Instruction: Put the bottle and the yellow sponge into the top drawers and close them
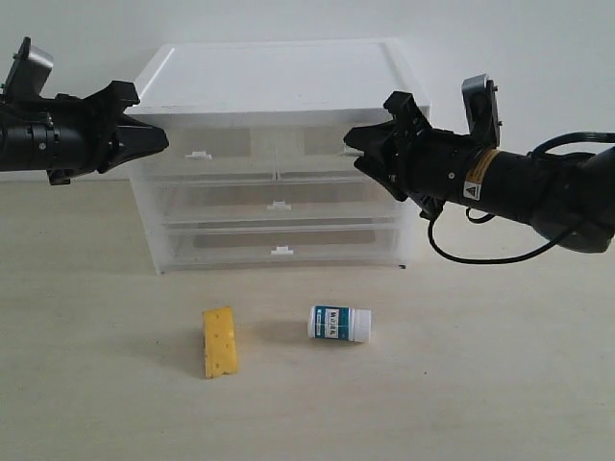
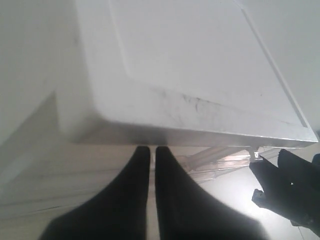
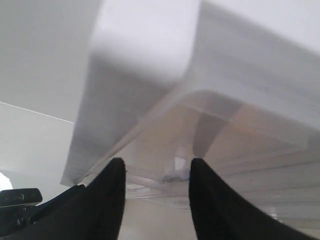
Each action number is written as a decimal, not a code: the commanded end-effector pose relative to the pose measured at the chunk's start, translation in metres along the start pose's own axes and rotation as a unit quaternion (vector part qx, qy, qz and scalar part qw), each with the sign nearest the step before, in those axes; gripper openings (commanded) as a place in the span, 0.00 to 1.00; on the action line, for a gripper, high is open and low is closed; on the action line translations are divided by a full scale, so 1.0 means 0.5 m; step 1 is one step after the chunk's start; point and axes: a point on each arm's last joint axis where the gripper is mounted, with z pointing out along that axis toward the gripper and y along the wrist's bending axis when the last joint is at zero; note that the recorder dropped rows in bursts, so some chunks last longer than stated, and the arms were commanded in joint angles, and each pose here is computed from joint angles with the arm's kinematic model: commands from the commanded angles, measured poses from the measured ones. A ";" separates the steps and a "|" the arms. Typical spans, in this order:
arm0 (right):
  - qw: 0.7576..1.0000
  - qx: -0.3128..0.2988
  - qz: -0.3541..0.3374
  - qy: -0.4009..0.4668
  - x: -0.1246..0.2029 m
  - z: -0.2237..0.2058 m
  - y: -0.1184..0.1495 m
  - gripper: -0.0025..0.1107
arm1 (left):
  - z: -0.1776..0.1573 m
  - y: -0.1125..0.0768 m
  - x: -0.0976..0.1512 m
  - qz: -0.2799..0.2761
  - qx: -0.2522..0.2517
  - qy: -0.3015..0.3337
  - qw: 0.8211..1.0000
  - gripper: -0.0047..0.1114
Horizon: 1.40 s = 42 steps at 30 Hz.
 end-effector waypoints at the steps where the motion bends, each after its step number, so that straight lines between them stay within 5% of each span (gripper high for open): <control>1: 1.000 -0.008 0.018 -0.002 -0.001 0.004 -0.004 0.37 | -0.001 -0.003 -0.014 -0.004 -0.003 -0.018 1.000 0.07; 10: 0.995 -0.060 0.083 -0.004 0.026 0.023 -0.074 0.37 | -0.001 -0.003 -0.014 -0.004 -0.003 -0.018 1.000 0.07; 25: 0.990 -0.114 0.082 -0.018 0.005 0.036 -0.047 0.36 | -0.001 -0.001 -0.014 -0.003 -0.008 -0.019 1.000 0.07; 28: 0.992 -0.107 0.067 -0.020 0.005 0.037 -0.049 0.29 | -0.001 0.000 -0.014 -0.003 -0.010 -0.020 1.000 0.07; 33: 0.993 -0.103 0.047 -0.014 0.008 0.037 -0.050 0.02 | -0.001 0.000 -0.014 0.000 -0.011 -0.017 1.000 0.07; 42: 0.990 -0.132 0.039 0.032 0.025 0.034 -0.040 0.02 | -0.001 0.002 -0.011 0.009 -0.017 -0.012 1.000 0.07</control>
